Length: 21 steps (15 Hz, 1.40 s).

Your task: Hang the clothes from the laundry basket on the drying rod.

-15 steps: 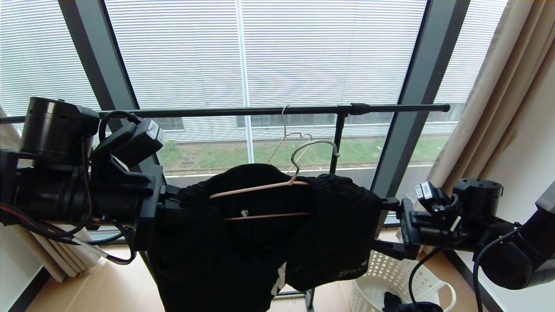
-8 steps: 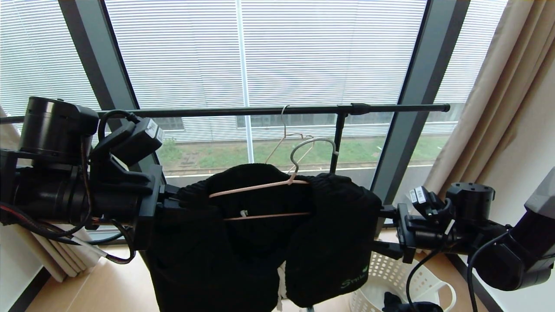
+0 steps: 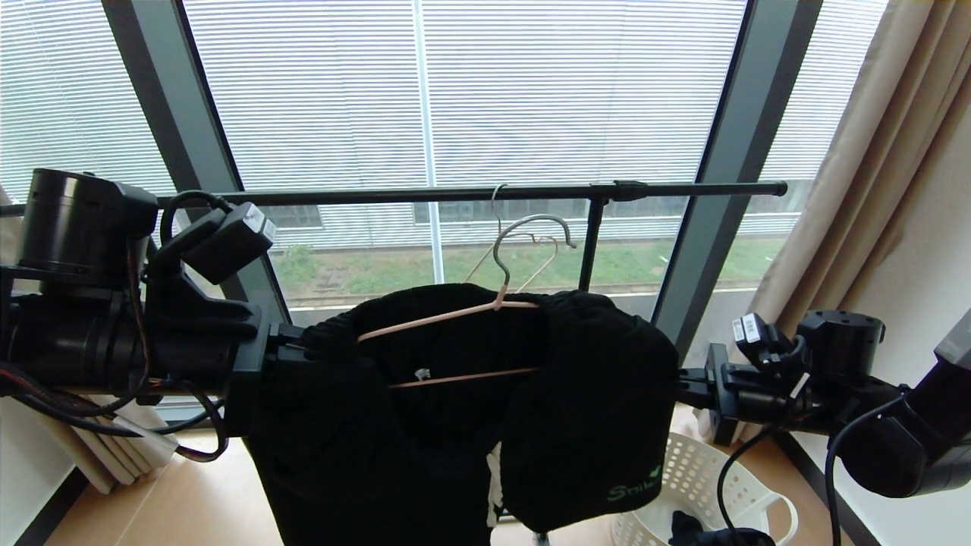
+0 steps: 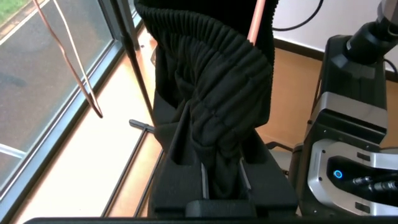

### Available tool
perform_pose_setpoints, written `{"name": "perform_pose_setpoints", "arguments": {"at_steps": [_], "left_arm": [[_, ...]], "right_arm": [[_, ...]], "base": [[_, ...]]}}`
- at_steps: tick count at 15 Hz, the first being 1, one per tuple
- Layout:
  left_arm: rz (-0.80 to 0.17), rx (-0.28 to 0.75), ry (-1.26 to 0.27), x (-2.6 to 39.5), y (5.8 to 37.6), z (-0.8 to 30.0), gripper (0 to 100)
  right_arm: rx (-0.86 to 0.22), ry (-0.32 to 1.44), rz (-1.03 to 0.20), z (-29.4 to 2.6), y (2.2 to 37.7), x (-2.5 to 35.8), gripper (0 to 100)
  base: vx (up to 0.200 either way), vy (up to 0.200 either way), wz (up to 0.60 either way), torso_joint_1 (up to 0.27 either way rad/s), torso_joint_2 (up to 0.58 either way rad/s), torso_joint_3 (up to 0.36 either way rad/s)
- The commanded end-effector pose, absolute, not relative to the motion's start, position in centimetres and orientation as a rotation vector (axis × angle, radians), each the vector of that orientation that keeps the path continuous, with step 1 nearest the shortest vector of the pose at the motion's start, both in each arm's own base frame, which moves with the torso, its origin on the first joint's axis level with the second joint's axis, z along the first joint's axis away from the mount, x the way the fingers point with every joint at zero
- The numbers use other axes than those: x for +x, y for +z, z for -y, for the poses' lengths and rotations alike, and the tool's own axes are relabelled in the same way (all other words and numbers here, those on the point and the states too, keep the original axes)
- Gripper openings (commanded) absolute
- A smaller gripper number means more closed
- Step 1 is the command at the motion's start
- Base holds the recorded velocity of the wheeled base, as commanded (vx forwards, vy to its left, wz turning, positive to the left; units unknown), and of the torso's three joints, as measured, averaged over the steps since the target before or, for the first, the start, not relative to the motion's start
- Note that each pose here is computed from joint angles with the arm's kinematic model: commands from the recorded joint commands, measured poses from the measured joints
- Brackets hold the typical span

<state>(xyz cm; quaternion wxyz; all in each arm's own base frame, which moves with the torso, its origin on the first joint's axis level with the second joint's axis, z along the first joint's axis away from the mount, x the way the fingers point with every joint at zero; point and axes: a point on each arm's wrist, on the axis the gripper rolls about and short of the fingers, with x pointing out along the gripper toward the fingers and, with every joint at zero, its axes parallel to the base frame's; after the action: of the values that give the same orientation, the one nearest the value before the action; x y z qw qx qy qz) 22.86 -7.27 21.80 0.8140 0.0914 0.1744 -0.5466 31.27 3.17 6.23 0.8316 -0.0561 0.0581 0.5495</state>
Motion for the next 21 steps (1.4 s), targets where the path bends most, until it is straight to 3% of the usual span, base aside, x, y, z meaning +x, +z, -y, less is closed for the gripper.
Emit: {"name": "perform_pose_setpoints", "arguments": {"at_steps": [1,21], "left_arm": [[-0.368,0.190,-1.145,22.8,22.0,6.8,0],[-0.335,0.144,-1.080,21.8,22.4,3.7,0]], "right_arm": [[-0.125,1.151,-0.113,-2.7,6.5,31.3,0],[-0.117,1.107,-0.117,-1.4,6.4,31.9,0]], "base": [[0.000,0.000,0.00,0.000,0.00,0.000],[0.000,0.000,0.00,0.000,0.00,0.000]]}}
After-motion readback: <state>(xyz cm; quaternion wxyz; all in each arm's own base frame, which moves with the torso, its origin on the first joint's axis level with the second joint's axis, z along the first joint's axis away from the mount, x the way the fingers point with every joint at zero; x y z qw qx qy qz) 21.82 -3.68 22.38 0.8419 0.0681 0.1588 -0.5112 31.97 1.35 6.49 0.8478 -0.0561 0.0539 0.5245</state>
